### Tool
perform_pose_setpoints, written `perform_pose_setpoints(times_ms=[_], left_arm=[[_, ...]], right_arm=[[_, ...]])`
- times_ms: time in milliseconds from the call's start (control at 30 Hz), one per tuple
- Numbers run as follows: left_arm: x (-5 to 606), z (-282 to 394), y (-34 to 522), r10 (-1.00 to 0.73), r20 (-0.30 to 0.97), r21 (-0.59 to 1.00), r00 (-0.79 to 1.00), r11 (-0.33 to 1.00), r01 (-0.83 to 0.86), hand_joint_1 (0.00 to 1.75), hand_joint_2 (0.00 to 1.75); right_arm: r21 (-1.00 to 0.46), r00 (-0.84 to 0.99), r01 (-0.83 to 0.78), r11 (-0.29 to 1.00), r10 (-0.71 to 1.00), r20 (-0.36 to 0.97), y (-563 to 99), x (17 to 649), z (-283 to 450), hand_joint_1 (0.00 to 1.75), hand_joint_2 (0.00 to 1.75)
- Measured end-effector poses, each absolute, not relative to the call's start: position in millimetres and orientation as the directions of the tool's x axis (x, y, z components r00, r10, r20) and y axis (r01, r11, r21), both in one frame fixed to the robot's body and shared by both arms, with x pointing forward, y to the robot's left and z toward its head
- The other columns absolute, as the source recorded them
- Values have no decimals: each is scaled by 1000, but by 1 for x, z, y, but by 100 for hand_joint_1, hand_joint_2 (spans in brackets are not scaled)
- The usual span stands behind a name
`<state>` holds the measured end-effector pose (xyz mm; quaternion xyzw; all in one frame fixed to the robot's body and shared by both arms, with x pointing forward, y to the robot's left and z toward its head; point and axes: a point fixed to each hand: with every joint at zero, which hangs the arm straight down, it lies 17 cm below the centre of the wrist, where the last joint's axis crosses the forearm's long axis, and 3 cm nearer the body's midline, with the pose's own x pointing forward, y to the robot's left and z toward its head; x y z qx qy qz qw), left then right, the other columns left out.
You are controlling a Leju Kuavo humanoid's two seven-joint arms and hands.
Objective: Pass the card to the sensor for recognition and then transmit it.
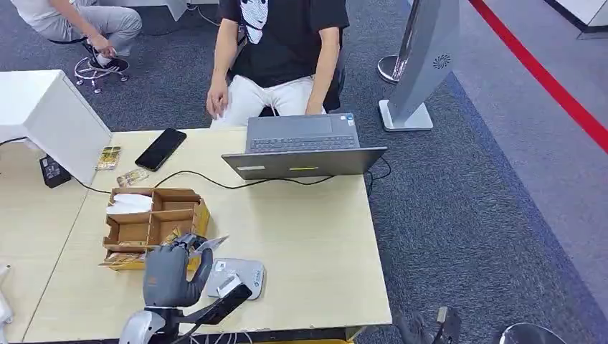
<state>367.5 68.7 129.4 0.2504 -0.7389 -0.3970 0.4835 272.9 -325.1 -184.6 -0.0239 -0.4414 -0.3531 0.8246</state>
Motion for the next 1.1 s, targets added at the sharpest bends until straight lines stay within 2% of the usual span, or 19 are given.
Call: perform_pose_setpoints(times_ms=[400,700,1100], left_arm=[[349,41,71,-789,560,828,-254,540,148,175,175],[341,6,68,-806,551,831,-215,508,227,175,175],[338,0,63,-804,552,830,-222,502,244,175,175]], right_arm=[[268,366,601,753,-558,745,-325,270,-186,0,175],[270,367,598,755,-558,744,-324,270,-186,0,175],[274,366,596,755,-559,744,-324,270,-186,0,175]])
